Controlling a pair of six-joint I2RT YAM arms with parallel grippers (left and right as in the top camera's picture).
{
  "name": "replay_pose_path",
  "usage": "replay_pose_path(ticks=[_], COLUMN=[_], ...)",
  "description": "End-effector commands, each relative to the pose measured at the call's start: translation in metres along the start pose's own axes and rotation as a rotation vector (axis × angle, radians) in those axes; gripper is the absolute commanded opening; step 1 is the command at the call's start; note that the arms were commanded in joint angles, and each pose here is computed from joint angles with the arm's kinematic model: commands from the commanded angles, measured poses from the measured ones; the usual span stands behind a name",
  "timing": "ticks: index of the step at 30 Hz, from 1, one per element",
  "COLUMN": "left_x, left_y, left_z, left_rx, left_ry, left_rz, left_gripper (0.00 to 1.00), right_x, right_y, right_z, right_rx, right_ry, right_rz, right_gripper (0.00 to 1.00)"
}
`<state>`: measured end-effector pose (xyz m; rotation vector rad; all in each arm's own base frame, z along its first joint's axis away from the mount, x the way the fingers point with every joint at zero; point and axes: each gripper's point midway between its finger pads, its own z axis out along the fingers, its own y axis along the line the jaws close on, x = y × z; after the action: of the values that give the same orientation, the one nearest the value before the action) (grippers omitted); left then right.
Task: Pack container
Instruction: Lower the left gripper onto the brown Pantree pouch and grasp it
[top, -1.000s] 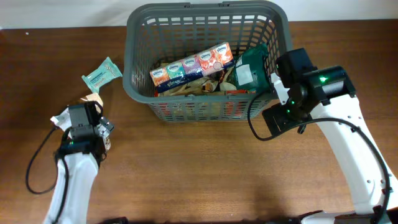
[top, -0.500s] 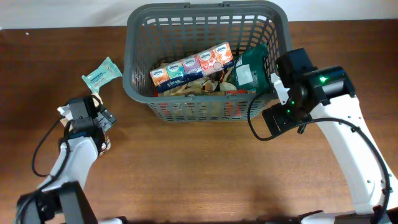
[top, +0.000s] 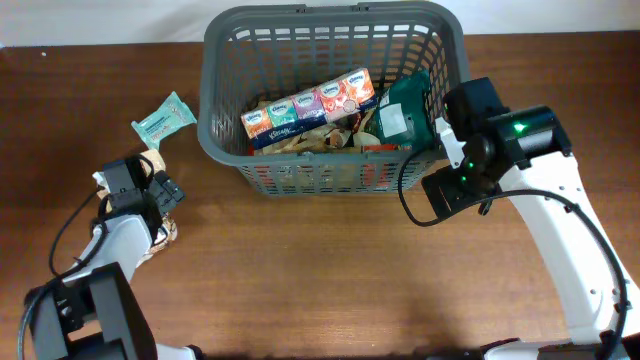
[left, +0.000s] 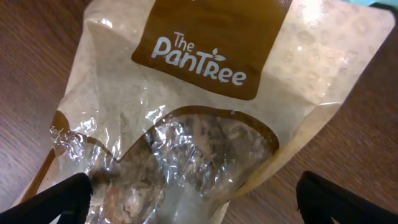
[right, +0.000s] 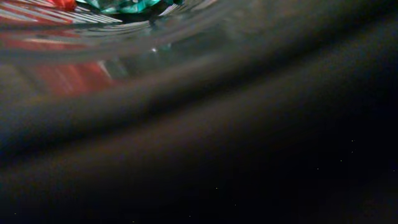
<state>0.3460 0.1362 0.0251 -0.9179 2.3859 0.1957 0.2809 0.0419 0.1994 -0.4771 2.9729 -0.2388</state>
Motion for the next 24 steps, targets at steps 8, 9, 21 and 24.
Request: replay_pose_path(ticks=[8,9,21,24], left_x=[0.015,0.015,0.029,0.029], left_y=[0.001,0.001,0.003,0.002], left_z=[0.013,0.013,0.023,0.024], left_rx=[0.007,0.006,-0.003,0.0], left_ry=[0.055,0.057,0.102,0.105], left_rz=[0.043,0.043,0.058,0.058], left_gripper=[0.67,0.63,0.11,0.02], right_x=[0.009,0.009,0.009,0.009], right_y=[-0.006,-0.006,-0.006,-0.006], right_z=[0.013,0.013,0.013,0.013], right_rx=[0.024,0.024,0.024,0.024], right_ry=[0.076,0.076,0.076,0.076], right_rz=[0.037,0.037,0.037,0.037], right_gripper=[0.99,0.99,0.99,0.99])
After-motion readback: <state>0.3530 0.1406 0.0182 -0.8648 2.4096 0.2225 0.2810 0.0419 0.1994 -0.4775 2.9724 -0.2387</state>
